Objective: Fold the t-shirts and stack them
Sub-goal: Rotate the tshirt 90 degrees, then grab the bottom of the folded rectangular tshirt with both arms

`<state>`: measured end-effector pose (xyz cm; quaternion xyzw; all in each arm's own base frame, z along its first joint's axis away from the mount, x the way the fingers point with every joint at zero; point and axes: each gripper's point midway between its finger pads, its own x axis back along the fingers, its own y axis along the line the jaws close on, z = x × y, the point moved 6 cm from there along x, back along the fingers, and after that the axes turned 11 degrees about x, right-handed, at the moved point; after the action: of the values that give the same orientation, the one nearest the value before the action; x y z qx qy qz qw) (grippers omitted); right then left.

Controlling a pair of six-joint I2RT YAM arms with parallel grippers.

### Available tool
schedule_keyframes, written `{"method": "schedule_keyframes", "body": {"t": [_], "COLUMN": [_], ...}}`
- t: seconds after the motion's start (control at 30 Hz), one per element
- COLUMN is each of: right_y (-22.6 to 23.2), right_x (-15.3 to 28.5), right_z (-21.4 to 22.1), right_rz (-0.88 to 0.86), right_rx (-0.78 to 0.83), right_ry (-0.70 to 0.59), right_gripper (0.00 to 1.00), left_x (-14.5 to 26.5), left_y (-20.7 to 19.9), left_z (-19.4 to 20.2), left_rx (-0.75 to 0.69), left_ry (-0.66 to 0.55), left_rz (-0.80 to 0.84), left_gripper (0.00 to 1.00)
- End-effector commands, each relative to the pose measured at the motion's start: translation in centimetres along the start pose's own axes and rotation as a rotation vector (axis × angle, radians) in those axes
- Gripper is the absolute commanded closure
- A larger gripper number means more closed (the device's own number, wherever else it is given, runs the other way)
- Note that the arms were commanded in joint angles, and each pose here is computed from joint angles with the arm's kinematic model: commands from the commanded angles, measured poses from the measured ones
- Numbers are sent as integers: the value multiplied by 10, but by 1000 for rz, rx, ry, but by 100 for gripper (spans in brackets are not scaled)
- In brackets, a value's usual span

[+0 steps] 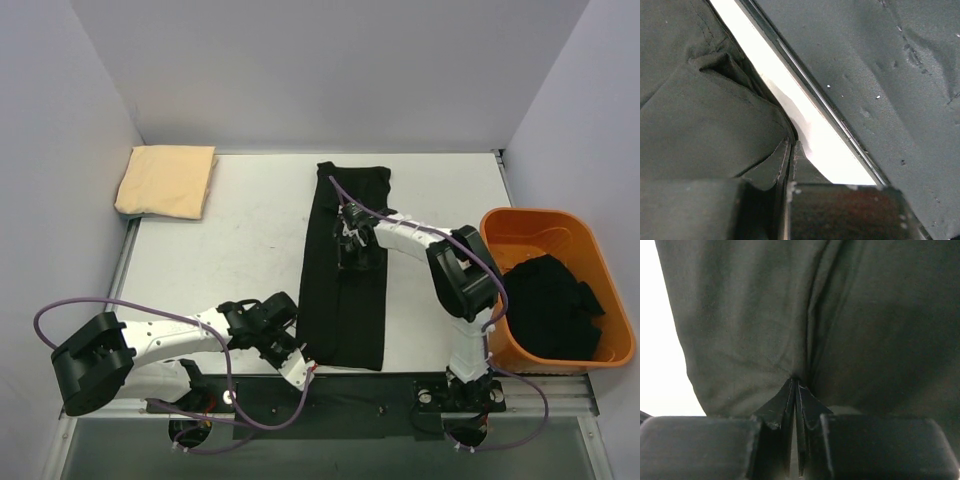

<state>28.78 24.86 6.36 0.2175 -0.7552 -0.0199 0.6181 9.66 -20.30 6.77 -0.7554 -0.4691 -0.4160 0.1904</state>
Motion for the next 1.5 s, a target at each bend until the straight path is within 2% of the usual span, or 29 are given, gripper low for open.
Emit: {"method": "schedule_keyframes", "body": {"t": [0.0, 0.07, 0.23, 0.27, 0.3, 0.33, 0.37, 0.4, 0.43, 0.47, 0.5, 0.53, 0.57, 0.6, 0.73, 0.83, 1.1, 1.17, 1.2, 1.27, 1.37, 1.43, 1.47], "right_y": [-35, -37, -10, -9, -6, -11, -10, -21, -23, -32, -33, -41, -40, -47, -43, -39, -37, -39, -38, -35, -28, -24, -22], "right_x": [14, 27, 80, 87, 105, 107, 122, 118, 127, 120, 124, 116, 120, 112, 96, 84, 56, 56, 57, 64, 91, 109, 117], "right_z": [15, 14, 0, 5, 8, 24, 35, 63, 79, 111, 127, 158, 169, 192, 220, 222, 237, 242, 242, 241, 231, 220, 209], "right_rz": [88, 74, -50, -54, -60, -27, -19, 41, 55, 97, 102, 136, 137, 160, 82, 36, -46, -27, -38, -63, -61, -67, -79], "right_rx": [-35, -37, 17, 17, 17, 0, -16, -53, -84, -124, -168, -190, -227, -251, -375, -388, -444, -440, -443, -439, -400, -366, -374], "right_ry": [32, 8, -105, -103, -135, -86, -98, -19, -30, 47, 46, 120, 103, 156, 138, 115, 157, 173, 164, 151, 117, 73, 48], "right_gripper": [100, 100, 100, 95, 84, 78, 68, 64, 57, 55, 48, 47, 45, 44, 43, 44, 55, 68, 84, 100, 100, 100, 100], "left_x": [1, 1, 1, 2, 3, 4, 5, 6, 6, 6, 6, 6, 4, 3, 0, -4, -4, -3, -2, 1, 9, 25, 32], "left_y": [6, 6, 8, 8, 10, 11, 12, 13, 13, 12, 11, 10, 9, 9, 9, 6, 4, 5, 7, 10, 18, 36, 46], "left_z": [-8, -8, -10, -11, -13, -15, -18, -20, -23, -23, -25, -25, -27, -27, -30, -34, -37, -38, -40, -41, -44, -38, -41], "left_rx": [-19, -16, -1, 7, 13, 22, 26, 36, 38, 49, 52, 58, 57, 63, 54, 25, 37, 63, 71, 117, 260, 404, 431], "left_ry": [-27, -23, -27, -30, -35, -42, -50, -58, -69, -73, -83, -87, -95, -102, -104, -104, -105, -111, -118, -129, -178, -239, -263], "left_rz": [-20, -20, -23, -25, -28, -34, -32, -35, -26, -23, -14, -10, -1, -2, 1, 15, 12, 6, -4, -18, -37, -87, -105], "left_gripper": [100, 100, 100, 100, 100, 100, 100, 100, 100, 100, 100, 100, 100, 100, 100, 100, 100, 100, 100, 100, 100, 100, 100]}}
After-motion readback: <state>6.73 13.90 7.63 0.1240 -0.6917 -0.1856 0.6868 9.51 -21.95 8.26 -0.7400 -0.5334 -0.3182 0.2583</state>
